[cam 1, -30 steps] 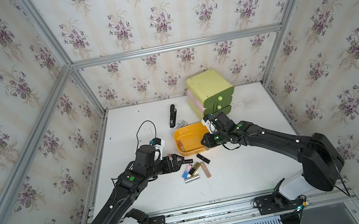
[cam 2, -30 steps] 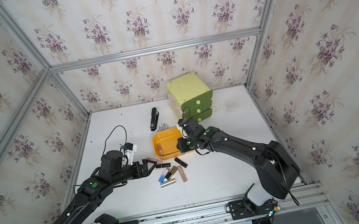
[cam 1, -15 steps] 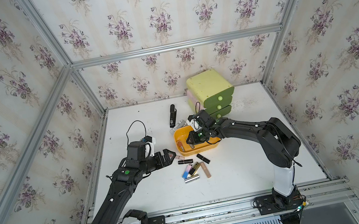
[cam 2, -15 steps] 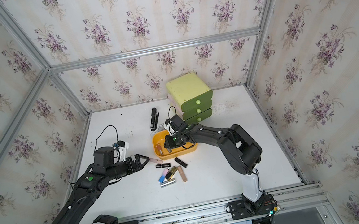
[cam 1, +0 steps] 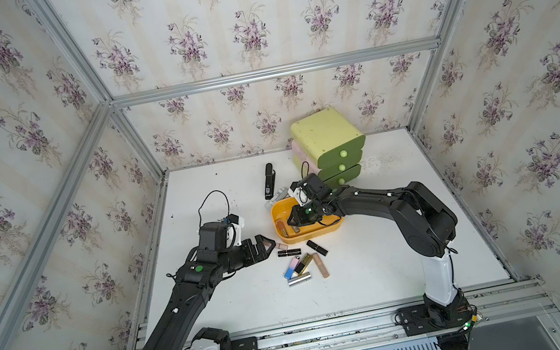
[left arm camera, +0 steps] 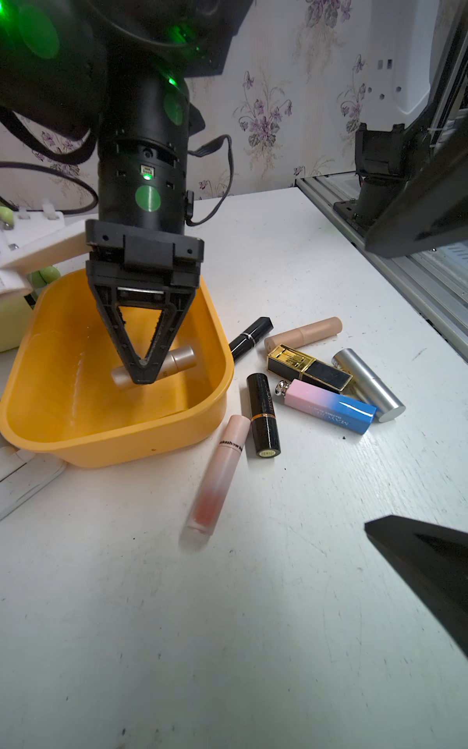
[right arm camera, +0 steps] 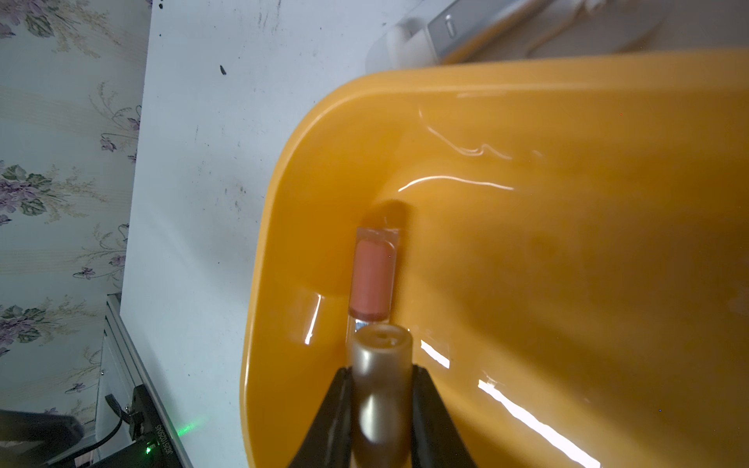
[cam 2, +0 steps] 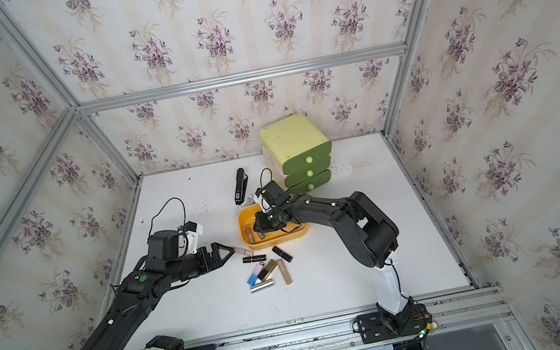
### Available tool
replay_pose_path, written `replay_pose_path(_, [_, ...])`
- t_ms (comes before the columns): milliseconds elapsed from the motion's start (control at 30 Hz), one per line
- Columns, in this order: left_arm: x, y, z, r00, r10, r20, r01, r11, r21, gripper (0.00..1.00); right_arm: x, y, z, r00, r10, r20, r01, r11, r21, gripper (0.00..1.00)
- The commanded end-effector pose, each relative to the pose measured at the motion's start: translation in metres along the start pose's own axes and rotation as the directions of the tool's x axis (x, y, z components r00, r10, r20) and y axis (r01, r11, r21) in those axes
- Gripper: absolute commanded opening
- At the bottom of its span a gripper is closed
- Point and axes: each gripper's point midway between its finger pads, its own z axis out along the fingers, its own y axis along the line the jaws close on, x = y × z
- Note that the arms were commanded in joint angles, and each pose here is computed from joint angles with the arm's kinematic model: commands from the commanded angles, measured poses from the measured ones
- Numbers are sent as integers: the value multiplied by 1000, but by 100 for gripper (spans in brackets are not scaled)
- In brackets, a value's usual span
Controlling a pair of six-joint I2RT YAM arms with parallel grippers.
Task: Put the lipstick into the storage box
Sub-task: Place the lipstick in the storage box.
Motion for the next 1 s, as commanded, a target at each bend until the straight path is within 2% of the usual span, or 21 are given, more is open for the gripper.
replay_pose_path(0, [1, -1, 1, 1000, 11, -2, -11, 1000, 12, 100, -9, 0, 4, 1000, 9, 29, -9, 1000, -5, 23])
replay_pose_path(367, [4, 1, -4, 1000, 15, 1, -15, 1000, -1, 100, -17, -8, 19, 997, 60, 56, -61, 998, 11, 23])
replay_pose_path(567, [7, 3, -5, 1000, 17, -3, -17, 1000, -5, 100, -17, -11, 24, 995, 78, 56, -79, 997, 11, 27])
replay_pose_path(633, [8, 3, -6, 1000, 19, -2, -19, 1000, -8, 100, -17, -12, 25, 995, 83, 58, -84, 996, 13, 30])
replay_pose_path(867, [10, 1, -11, 1000, 22, 1, -22, 1000, 0, 100, -19, -10, 22, 993, 90, 72, -92, 996, 19, 49])
replay_pose_path(967, [9, -3, -14, 1000, 21, 12, -21, 1000, 14, 100, -25, -5, 14, 992, 83, 92, -85, 996, 21, 52])
